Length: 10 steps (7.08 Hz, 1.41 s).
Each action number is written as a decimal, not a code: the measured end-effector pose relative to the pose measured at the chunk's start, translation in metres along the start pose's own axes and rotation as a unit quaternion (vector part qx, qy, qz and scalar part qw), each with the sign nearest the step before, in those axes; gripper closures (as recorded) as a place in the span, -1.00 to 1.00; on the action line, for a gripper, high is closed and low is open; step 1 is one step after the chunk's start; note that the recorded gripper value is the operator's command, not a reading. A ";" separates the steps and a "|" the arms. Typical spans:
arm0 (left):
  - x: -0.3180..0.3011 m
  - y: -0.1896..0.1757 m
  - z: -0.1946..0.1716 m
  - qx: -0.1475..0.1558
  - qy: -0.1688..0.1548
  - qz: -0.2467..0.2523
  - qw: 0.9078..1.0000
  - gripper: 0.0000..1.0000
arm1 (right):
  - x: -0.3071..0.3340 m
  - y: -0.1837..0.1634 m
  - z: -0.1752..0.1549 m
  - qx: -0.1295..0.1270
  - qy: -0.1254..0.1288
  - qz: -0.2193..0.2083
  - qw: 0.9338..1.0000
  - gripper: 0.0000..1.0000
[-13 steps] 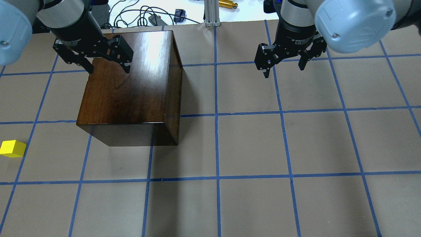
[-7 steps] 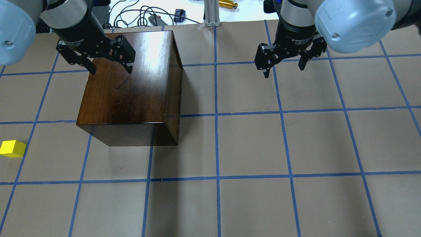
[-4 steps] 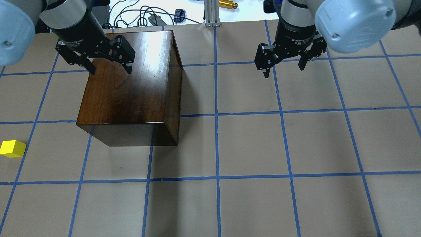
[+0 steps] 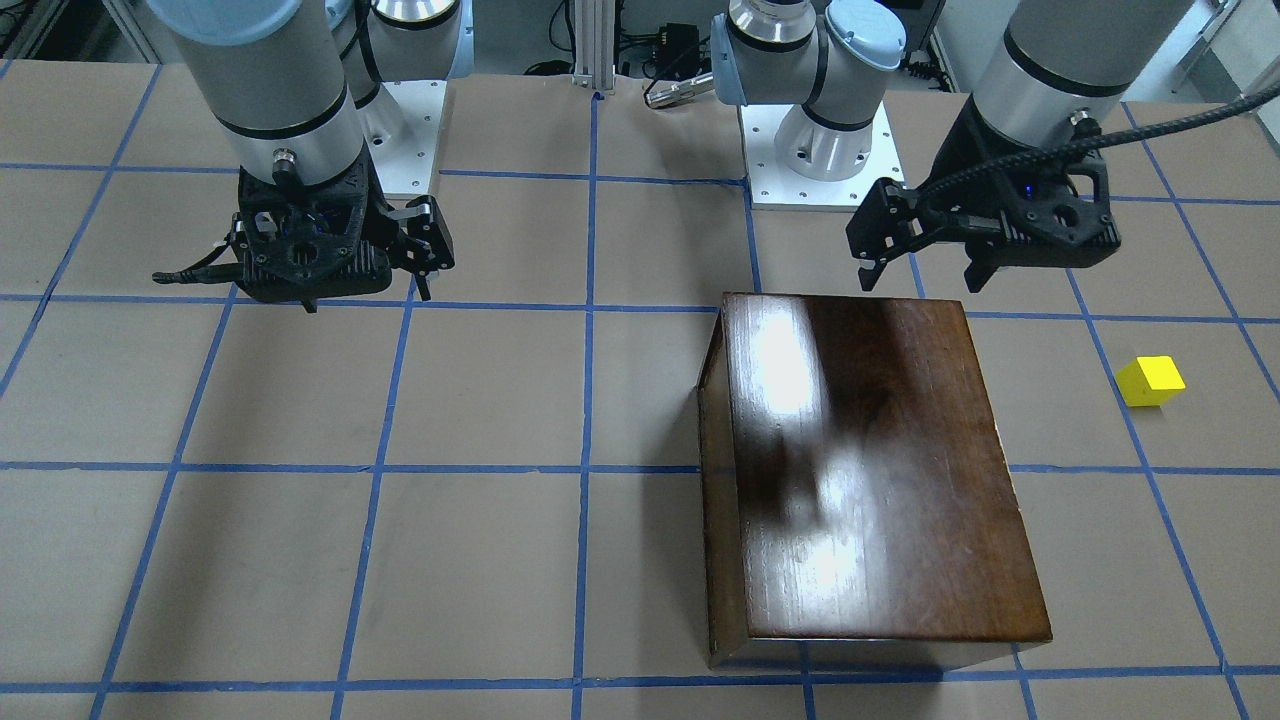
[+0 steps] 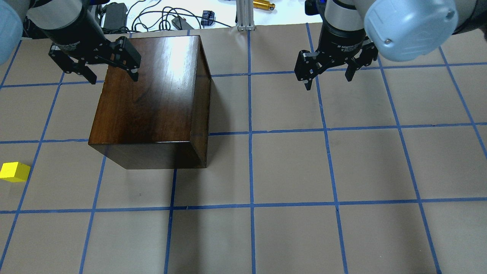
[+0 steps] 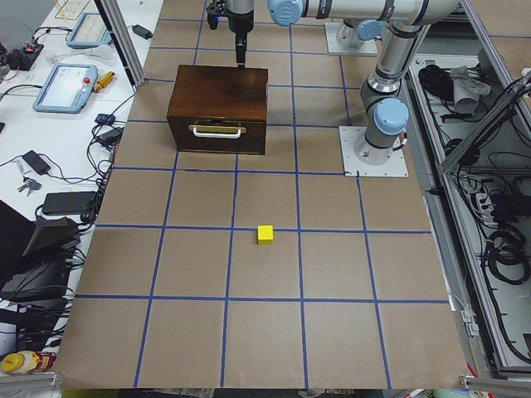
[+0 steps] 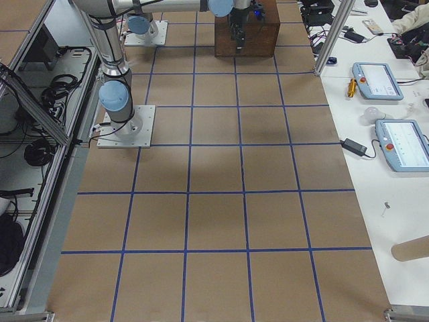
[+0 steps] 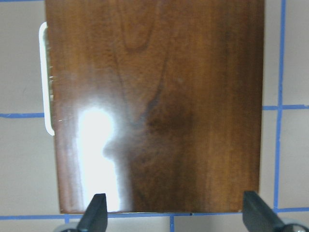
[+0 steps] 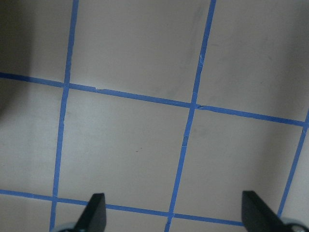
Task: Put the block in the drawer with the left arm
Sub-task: 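Move the left gripper down beside the cabinet toward the drawer handle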
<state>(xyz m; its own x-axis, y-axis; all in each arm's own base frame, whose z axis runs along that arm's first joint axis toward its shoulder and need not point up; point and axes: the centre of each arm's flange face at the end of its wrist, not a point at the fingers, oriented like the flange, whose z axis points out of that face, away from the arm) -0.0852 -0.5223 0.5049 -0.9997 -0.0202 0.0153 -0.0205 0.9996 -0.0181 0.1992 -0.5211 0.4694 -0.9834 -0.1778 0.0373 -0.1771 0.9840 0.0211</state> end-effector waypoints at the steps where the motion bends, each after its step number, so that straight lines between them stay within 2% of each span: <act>1: -0.021 -0.005 0.004 -0.006 0.000 -0.001 1.000 -1.00 | 0.000 0.000 0.000 0.000 0.000 0.000 1.000 -1.00; 4: -0.100 -0.019 0.021 -0.024 0.003 -0.028 0.999 -1.00 | 0.000 0.000 0.000 0.000 -0.001 0.000 1.000 -1.00; 8: -0.210 -0.009 0.038 -0.052 0.010 -0.106 0.993 -1.00 | 0.000 0.000 0.000 0.000 0.000 -0.001 1.000 -1.00; 10: -0.265 -0.009 0.060 -0.068 0.020 -0.123 0.990 -1.00 | 0.000 0.000 0.000 0.000 0.000 -0.001 1.000 -1.00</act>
<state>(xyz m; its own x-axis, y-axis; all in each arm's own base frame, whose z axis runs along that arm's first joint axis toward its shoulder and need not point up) 0.1792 -0.5269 0.4410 -0.9631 -0.2659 0.0420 -0.2589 0.9578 0.1251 0.1993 -0.5211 0.4694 -0.9831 -0.1792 0.0373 -0.1785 0.9837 0.0212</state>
